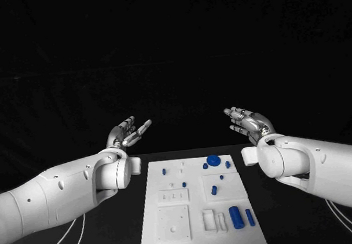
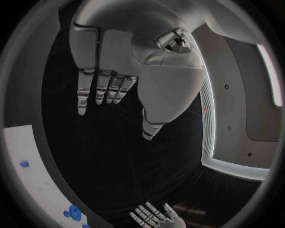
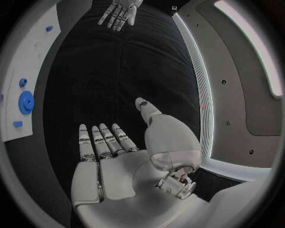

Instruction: Assemble the parts on the task board

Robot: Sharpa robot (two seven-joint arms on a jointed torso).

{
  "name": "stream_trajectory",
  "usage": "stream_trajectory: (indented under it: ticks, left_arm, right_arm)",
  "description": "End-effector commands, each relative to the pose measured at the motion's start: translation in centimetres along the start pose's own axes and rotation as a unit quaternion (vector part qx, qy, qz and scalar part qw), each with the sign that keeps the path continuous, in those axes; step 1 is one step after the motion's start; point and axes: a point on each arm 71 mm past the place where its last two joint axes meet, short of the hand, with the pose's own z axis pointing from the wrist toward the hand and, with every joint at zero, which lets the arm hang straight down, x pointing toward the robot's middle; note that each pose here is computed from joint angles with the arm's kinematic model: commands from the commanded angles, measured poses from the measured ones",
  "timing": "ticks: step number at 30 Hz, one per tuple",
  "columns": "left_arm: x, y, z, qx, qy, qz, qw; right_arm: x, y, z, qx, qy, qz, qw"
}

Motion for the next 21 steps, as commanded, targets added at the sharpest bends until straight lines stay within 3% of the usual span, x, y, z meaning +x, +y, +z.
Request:
stream_trajectory:
  ticks: [1,5,12,13,15,16,17,21]
  left_arm:
    - [0.03,-0.12,1.0,-0.037,0.036,-0.019,0.998]
    - [-0.42,-0.52,1.69,-0.04,0.036,-0.013,0.998]
    - [-0.46,-0.56,1.75,-0.04,0.036,-0.013,0.998]
    - [-0.43,-0.69,1.61,-0.03,0.063,-0.02,0.997]
    - [-0.48,-0.68,1.56,-0.029,0.067,-0.019,0.997]
    - [-0.56,-0.66,1.48,-0.029,0.072,-0.017,0.997]
    - [-0.59,-0.65,1.45,-0.029,0.073,-0.017,0.997]
    - [-0.7,-0.63,1.02,-0.028,0.09,-0.013,0.995]
  right_arm:
    - [0.5,0.0,0.9,0.052,0.104,-0.003,0.993]
    - [-0.2,0.6,1.8,0.068,0.126,-0.011,0.99]
    - [-0.7,1.0,2.4,0.08,0.142,-0.018,0.987]
    - [-2.1,1.6,2.9,0.009,0.129,-0.154,0.98]
    - [-2.1,1.7,3.0,-0.006,0.13,-0.188,0.973]
    - [-2.0,1.8,3.1,-0.023,0.132,-0.231,0.964]
    - [-2.0,1.9,3.1,-0.028,0.133,-0.242,0.961]
    - [-1.6,2.1,3.1,-0.062,0.141,-0.331,0.931]
